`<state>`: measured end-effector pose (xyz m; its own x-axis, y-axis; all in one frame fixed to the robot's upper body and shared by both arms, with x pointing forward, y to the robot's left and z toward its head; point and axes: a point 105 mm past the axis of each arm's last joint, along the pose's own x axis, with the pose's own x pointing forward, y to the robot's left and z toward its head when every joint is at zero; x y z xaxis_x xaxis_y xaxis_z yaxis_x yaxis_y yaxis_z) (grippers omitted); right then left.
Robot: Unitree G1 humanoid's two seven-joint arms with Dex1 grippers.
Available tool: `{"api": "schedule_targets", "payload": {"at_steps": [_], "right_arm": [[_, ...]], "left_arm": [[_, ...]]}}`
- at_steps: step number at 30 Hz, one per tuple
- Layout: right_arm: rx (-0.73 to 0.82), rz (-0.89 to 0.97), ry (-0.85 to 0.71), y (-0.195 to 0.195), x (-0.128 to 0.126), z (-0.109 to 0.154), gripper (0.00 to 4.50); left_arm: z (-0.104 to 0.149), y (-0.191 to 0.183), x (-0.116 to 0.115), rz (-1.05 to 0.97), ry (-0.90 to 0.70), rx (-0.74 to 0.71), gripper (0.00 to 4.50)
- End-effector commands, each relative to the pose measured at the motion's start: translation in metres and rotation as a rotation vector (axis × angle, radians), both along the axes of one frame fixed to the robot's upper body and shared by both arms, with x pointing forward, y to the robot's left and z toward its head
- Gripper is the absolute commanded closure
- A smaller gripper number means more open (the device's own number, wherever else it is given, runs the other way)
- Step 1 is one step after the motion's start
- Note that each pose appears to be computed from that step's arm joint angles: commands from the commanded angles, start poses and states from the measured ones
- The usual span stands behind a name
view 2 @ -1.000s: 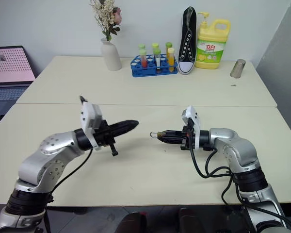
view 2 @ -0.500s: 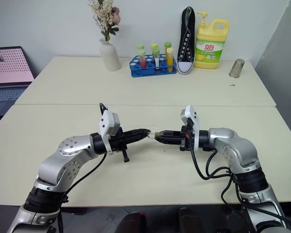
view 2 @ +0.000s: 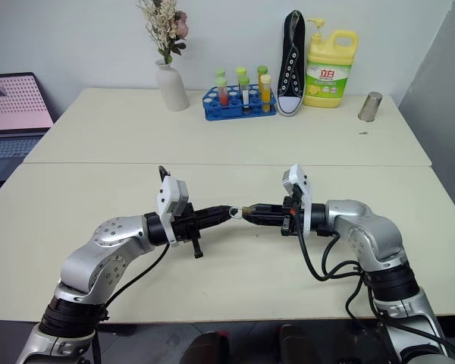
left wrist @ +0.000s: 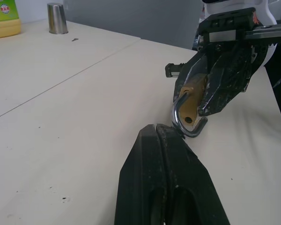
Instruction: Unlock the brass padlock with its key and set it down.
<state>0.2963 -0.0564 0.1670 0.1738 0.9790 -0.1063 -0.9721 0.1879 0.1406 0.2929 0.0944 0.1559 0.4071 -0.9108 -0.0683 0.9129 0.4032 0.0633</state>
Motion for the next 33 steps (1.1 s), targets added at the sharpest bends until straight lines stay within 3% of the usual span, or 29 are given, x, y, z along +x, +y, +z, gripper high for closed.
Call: {"api": "schedule_targets", "payload": {"at_steps": [1,15,33], "right_arm": [[0.018,0.006,-0.038,-0.001,-0.001,0.008,4.36],[0.003,0.003,-0.043,-0.001,0.000,0.004,4.36],[0.001,0.013,-0.042,-0.001,-0.001,0.003,4.36]], "left_arm": [[0.014,-0.005,-0.008,-0.038,-0.040,-0.036,4.50],[0.031,-0.010,-0.026,-0.107,0.044,-0.119,4.50],[0.032,-0.008,-0.018,-0.065,0.040,-0.121,4.50]]}}
